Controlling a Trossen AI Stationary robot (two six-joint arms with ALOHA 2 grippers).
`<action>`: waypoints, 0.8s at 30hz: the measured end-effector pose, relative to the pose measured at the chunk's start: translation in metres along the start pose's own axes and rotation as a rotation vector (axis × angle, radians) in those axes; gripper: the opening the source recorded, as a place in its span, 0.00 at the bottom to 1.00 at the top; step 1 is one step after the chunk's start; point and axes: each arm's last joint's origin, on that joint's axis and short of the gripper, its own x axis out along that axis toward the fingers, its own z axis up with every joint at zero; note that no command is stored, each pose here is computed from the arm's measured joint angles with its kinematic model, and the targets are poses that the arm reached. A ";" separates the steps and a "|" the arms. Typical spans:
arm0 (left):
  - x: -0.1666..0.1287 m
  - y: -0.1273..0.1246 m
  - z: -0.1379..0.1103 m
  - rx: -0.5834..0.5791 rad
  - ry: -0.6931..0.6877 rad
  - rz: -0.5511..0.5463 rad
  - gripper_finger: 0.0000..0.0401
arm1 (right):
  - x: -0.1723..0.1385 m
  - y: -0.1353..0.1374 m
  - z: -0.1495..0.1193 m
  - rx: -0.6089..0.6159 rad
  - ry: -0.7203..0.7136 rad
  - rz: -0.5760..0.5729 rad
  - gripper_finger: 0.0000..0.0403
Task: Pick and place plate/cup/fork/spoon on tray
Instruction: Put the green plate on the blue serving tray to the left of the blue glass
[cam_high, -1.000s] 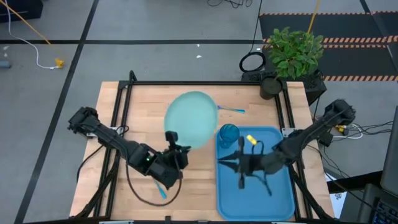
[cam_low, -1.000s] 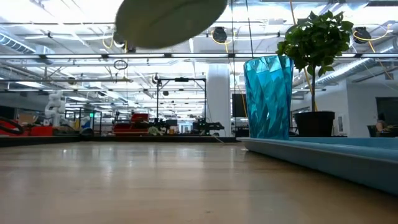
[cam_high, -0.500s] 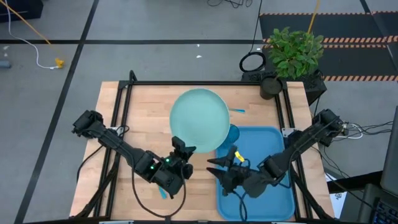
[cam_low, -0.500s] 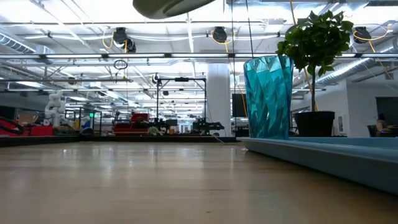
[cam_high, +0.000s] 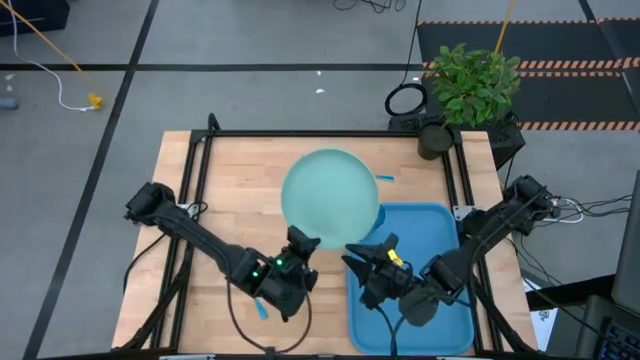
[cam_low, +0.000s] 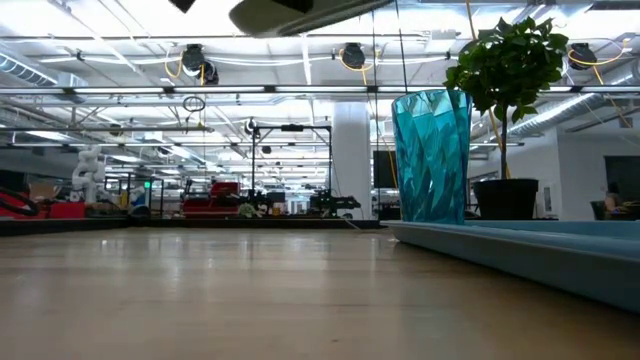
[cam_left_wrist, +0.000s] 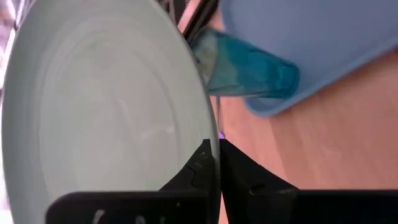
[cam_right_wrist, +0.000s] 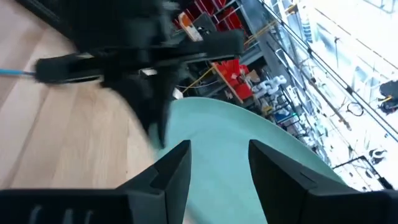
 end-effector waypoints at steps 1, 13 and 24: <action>0.000 -0.002 0.002 0.026 -0.009 -0.001 0.02 | 0.001 0.000 0.000 0.009 0.000 0.005 0.38; -0.004 0.000 0.012 0.045 -0.067 0.032 0.01 | 0.010 0.008 -0.012 0.004 -0.014 0.146 0.39; -0.003 0.000 0.012 0.082 -0.067 0.032 0.02 | 0.018 0.011 -0.024 0.000 0.040 0.254 0.38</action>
